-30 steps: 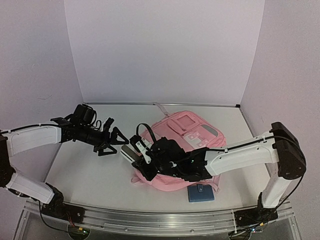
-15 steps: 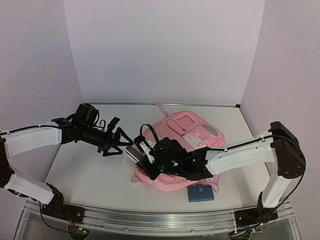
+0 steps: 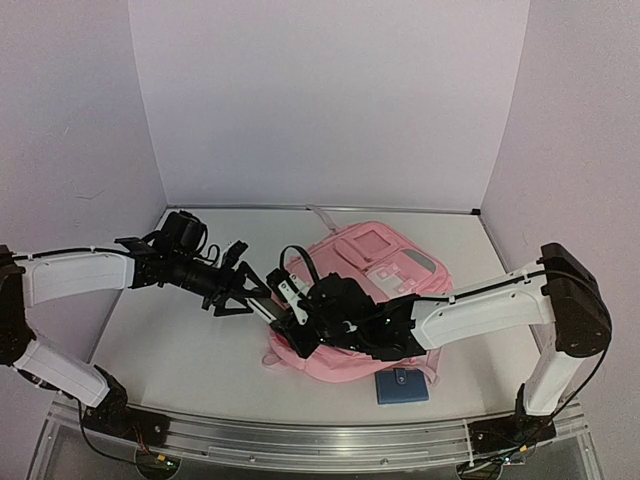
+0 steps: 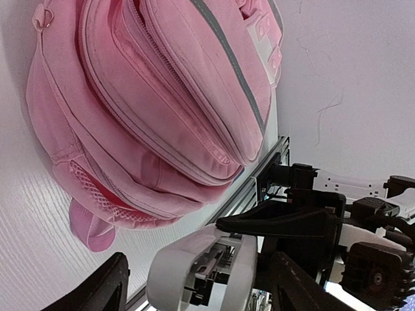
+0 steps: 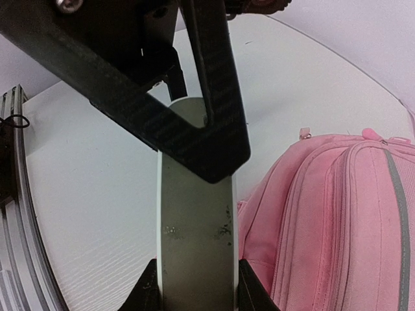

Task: Pack the student bag
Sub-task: Pick up the stationery from the center of the board.

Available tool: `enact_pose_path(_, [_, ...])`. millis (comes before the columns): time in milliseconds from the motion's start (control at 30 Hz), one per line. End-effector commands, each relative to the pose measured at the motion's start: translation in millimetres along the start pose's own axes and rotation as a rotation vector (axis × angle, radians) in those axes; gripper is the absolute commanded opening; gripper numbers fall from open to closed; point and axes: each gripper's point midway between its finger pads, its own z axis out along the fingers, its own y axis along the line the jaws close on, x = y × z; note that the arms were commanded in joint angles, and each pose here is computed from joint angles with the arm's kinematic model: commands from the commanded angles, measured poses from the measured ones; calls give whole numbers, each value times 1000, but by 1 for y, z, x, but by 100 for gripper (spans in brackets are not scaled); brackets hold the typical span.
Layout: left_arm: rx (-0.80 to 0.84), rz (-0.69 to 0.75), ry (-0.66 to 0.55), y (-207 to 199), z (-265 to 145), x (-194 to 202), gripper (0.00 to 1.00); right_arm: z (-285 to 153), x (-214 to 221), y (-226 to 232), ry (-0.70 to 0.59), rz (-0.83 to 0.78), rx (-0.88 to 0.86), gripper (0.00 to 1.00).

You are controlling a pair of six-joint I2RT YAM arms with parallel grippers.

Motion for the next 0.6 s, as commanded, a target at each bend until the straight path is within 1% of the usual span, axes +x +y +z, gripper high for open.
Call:
enact_pose_path(0, [69, 55, -21, -25, -2, -12, 69, -18, -48, -4, -140, 22, 7, 3])
enact_pose_path(233, [95, 53, -28, -29, -1, -14, 49, -16, -48, -6, -147, 28, 16, 3])
enact_pose_path(333, [98, 40, -28, -27, 1, -14, 41, -17, -49, -7, -155, 32, 21, 3])
enact_pose_path(467, [115, 29, -22, -28, 2, -13, 32, -18, -50, -11, -161, 41, 42, 8])
enact_pose_path(567, [115, 34, -33, -30, 1, -14, 25, -19, -49, -14, -163, 50, 55, 14])
